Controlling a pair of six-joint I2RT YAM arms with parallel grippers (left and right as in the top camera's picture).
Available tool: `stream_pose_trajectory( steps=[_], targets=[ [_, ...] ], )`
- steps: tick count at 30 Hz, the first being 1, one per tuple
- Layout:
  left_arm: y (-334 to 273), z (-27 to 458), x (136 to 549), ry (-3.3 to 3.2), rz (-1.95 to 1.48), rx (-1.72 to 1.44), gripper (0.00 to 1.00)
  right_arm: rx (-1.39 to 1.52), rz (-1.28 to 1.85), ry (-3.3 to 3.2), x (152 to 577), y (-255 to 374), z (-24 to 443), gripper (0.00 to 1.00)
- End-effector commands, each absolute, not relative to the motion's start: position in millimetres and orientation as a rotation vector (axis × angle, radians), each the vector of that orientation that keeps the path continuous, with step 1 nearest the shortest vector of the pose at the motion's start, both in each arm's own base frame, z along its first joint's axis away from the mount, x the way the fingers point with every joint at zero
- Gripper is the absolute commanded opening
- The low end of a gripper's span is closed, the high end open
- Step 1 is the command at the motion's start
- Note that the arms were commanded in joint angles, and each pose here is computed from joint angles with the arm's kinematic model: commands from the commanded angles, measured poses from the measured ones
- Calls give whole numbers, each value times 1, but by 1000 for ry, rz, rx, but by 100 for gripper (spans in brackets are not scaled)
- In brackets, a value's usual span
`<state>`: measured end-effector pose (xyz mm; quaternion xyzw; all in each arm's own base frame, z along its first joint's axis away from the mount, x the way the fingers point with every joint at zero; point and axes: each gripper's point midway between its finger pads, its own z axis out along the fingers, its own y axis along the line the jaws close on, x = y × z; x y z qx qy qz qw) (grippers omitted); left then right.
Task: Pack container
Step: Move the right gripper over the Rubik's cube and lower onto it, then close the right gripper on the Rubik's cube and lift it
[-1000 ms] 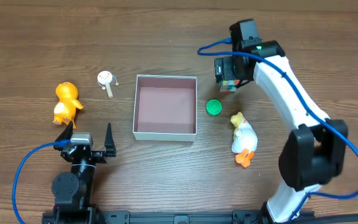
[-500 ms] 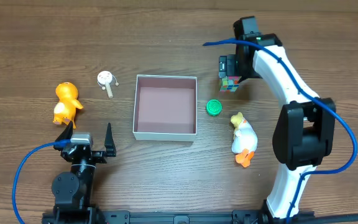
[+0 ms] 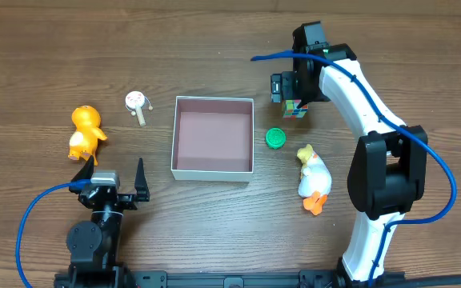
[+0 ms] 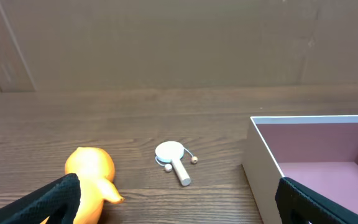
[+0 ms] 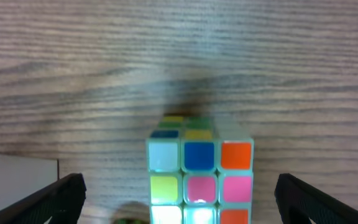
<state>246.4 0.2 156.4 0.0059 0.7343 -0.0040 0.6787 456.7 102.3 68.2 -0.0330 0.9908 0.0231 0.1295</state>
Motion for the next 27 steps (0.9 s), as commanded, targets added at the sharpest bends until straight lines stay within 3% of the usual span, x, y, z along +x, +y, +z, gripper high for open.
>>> stream_pose_trajectory(
  steps=[1,27],
  targets=[
    [2,157,246,1644,6,14,100,-110,55,2888,454,99,61,100],
    [2,157,246,1644,5,14,100,-15,3,2893,449,88,39,99]
  ],
)
